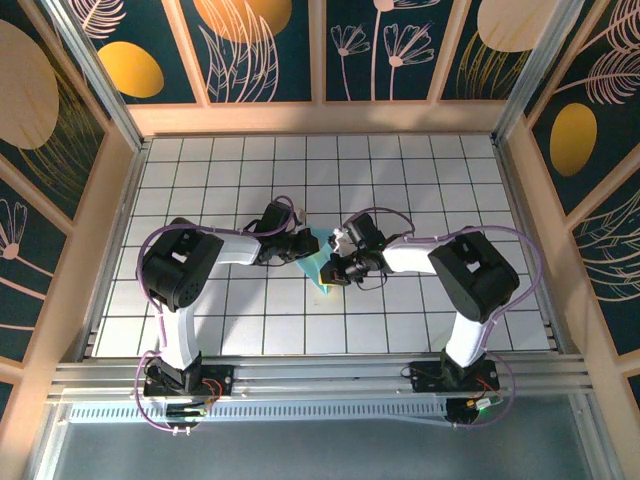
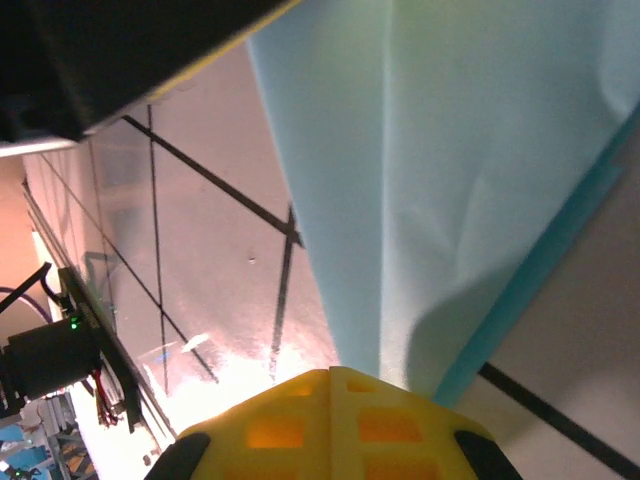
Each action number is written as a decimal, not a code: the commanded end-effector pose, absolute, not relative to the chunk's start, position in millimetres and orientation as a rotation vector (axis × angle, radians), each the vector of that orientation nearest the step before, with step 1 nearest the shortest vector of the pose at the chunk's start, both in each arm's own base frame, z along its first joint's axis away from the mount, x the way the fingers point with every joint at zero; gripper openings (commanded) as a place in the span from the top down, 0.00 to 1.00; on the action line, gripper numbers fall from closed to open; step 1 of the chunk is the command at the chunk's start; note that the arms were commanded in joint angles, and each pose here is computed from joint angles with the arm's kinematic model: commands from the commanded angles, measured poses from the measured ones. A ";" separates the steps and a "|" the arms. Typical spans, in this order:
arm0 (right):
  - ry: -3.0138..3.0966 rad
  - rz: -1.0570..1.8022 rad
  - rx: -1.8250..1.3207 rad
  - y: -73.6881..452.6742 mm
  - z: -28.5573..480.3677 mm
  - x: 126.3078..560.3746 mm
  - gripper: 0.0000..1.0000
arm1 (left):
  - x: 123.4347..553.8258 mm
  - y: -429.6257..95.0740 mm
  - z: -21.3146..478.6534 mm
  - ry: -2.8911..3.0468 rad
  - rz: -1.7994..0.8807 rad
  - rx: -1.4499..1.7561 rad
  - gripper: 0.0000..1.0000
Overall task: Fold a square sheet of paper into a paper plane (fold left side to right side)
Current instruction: Fourth fold the wing at the center of the table.
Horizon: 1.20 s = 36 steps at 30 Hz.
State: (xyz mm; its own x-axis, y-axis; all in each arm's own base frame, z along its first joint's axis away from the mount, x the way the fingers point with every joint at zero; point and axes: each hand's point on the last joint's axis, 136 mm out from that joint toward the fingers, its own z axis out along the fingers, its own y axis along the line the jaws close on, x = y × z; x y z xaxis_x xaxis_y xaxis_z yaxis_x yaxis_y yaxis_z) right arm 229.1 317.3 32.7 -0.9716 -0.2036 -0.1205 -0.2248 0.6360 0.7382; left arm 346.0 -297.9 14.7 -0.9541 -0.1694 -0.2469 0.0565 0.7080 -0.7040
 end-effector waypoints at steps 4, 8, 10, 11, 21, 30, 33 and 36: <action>2.841 1.336 -0.385 319.7 34.7 211.1 1.00 | 334.4 -274.0 -19.0 2.726 -0.942 -0.172 1.00; 2.874 1.305 -0.368 315.3 22.9 207.7 1.00 | 333.9 -273.7 -19.6 2.729 -0.942 -0.172 1.00; 2.887 1.280 -0.359 313.0 18.1 208.4 1.00 | 334.7 -273.5 -19.5 2.728 -0.942 -0.174 1.00; 2.893 1.270 -0.358 312.3 16.1 208.6 1.00 | 333.9 -273.6 -19.9 2.730 -0.941 -0.173 1.00; 2.933 1.231 -0.342 303.0 6.7 201.3 1.00 | 334.2 -273.0 -20.5 2.732 -0.936 -0.175 1.00; 2.960 1.278 -0.335 297.2 6.7 184.2 1.00 | 334.7 -273.3 -21.2 2.734 -0.933 -0.177 1.00; 2.973 1.270 -0.329 292.3 6.8 178.6 1.00 | 334.9 -273.2 -20.8 2.733 -0.932 -0.176 1.00; 2.972 1.273 -0.337 290.6 12.1 175.9 1.00 | 334.9 -273.0 -21.3 2.735 -0.932 -0.178 1.00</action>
